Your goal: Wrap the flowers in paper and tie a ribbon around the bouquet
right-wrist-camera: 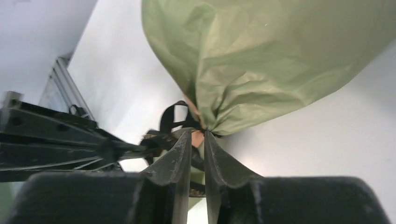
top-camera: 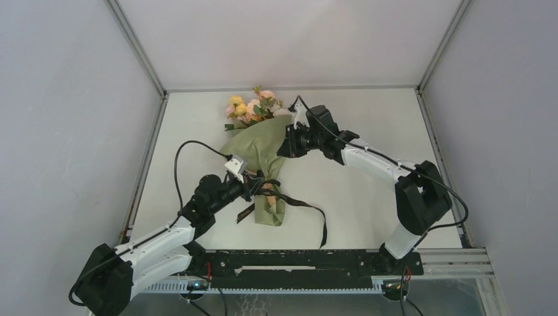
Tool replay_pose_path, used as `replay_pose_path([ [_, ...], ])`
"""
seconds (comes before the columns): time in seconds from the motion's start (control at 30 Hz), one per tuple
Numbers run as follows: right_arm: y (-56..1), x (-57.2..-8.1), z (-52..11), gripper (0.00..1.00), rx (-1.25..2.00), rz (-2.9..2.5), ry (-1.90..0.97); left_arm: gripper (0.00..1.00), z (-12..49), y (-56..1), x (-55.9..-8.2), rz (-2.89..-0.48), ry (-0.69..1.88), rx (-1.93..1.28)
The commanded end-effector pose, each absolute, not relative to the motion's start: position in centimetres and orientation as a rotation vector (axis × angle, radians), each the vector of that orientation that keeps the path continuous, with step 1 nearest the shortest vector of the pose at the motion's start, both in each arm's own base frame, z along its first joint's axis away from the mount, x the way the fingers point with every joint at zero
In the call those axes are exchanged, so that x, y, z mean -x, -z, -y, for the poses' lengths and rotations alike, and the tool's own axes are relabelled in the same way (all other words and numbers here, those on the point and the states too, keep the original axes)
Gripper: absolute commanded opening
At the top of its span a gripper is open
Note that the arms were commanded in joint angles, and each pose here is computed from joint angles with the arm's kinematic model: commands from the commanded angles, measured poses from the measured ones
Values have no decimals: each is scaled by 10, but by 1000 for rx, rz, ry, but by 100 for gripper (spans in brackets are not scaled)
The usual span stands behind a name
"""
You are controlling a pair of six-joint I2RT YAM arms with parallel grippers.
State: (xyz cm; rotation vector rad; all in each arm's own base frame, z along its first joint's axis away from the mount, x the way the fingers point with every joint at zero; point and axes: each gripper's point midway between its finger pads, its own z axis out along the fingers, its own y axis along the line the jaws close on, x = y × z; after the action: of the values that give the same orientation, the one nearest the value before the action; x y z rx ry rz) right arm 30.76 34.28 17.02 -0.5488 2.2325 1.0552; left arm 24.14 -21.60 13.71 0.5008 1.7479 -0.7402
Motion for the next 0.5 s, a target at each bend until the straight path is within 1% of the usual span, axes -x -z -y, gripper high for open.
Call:
replay_pose_path([
  [0.0,-161,-312,-352,21,777,-2193,-1063,0,219,-161,-242,-1600,740,-560],
  [0.17,-134,-296,-372,15,982,-2229,-1174,0,225,-175,-238,-1530,759,-621],
  [0.3,-119,-289,-378,16,1038,-2239,-1222,0,225,-170,-239,-1542,744,-630],
  [0.4,-115,-279,-383,16,1085,-2222,-1312,0,223,-167,-241,-1549,731,-625],
  [0.47,-113,-272,-388,19,1112,-2205,-1366,0,222,-167,-243,-1547,719,-630],
])
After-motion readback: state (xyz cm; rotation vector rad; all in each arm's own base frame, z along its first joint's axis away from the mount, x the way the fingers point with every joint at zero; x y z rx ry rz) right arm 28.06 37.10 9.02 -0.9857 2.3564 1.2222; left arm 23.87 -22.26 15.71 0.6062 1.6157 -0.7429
